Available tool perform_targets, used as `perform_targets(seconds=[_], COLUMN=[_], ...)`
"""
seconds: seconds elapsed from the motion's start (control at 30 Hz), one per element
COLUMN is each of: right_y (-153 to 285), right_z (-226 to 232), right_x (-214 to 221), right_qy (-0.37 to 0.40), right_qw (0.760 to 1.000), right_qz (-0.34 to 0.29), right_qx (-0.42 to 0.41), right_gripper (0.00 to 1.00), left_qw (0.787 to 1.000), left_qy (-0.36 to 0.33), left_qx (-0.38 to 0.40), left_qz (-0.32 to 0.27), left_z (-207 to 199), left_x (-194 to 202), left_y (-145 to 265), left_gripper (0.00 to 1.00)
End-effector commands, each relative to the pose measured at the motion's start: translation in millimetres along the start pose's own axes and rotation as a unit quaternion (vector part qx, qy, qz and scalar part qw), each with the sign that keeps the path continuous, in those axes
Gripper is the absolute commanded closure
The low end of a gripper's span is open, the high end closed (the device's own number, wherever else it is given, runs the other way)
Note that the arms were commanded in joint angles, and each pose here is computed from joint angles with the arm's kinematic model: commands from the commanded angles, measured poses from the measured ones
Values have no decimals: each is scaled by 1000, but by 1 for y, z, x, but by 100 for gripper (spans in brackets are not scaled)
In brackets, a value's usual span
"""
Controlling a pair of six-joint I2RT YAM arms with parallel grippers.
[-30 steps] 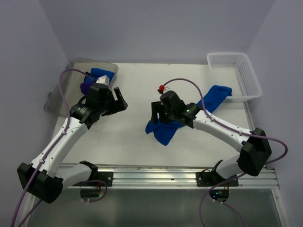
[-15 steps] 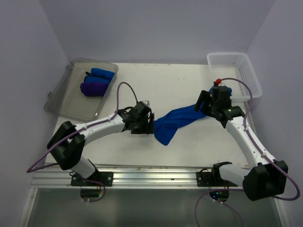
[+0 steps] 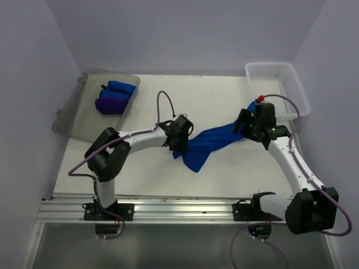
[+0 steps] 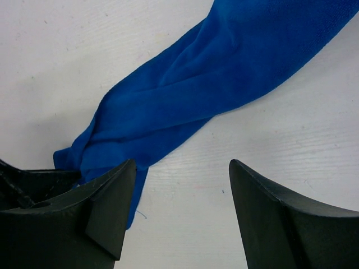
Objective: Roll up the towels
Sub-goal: Flatten the towel
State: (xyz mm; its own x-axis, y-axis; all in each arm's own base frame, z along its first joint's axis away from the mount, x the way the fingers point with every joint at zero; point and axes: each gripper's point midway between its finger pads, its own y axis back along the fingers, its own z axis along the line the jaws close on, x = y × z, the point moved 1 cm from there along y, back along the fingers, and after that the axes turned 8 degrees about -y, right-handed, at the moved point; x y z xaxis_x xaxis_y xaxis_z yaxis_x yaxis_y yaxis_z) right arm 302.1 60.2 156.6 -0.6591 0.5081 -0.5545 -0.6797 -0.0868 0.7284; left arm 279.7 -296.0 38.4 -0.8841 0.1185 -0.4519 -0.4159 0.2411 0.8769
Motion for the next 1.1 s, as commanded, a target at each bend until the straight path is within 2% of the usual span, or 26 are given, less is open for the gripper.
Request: perform_targets(seconds=[0.0,0.07,0.13,0.27,0.33,0.37,0.53,0.67,0.73,0.77,0.8,0.87,0.9,0.93,0.97,1.0,1.03,1.07], right_y=[5,4,1,-4,-5,-9,-39,-67,-80,-82,-82,-79,-75,-68,-65,-58,-53,-49], right_z=[2,-2,-7,-18,-29,-34,-27,-12,-6,-4,1,6,12,16,19,28,33,38], right_x=[-3,-3,-8,-23,-38,-40,-51,-60,-65,-67,-73,-81,-89,-98,-103,-116,-124,-132], right_qy=[9,10,3,-30,-40,-42,-61,-86,-105,-108,-115,-119,-120,-121,-118,-113,-109,-108], right_qw=[1000,1000,1000,999,996,995,995,995,993,993,992,991,990,989,989,988,987,987], right_qz=[-2,-2,-3,-14,-43,-46,-48,-38,-42,-41,-46,-56,-68,-81,-89,-103,-112,-117], right_qx=[-14,-7,4,24,60,73,64,37,26,25,20,12,3,-5,-9,-21,-28,-36], right_gripper=[28,28,28,25,23,23,13,11,14,17,29,45,61,73,73,83,88,100], left_qw=[999,999,999,995,991,992,986,985,983,982,981,980,979,978,977,975,973,971], left_qy=[-9,-10,-4,19,41,45,56,52,53,52,53,51,52,54,52,55,57,57], left_qx=[-14,-15,-19,-30,-11,0,14,29,31,26,23,15,11,9,10,9,12,9], left_qz=[-29,-31,-35,-91,-124,-120,-156,-162,-174,-179,-183,-193,-196,-203,-207,-213,-223,-230], left_z=[-4,-4,1,24,34,38,50,45,46,48,50,53,58,61,61,65,66,71], left_x=[-24,-29,-37,-63,-78,-75,-92,-96,-99,-100,-102,-105,-105,-110,-112,-116,-122,-128], left_y=[-9,-6,5,47,75,80,122,140,153,157,161,173,180,186,191,197,204,209], left_gripper=[58,76,100,100,100,100,100,100,100,100,100,100,100,100,100,100,100,100])
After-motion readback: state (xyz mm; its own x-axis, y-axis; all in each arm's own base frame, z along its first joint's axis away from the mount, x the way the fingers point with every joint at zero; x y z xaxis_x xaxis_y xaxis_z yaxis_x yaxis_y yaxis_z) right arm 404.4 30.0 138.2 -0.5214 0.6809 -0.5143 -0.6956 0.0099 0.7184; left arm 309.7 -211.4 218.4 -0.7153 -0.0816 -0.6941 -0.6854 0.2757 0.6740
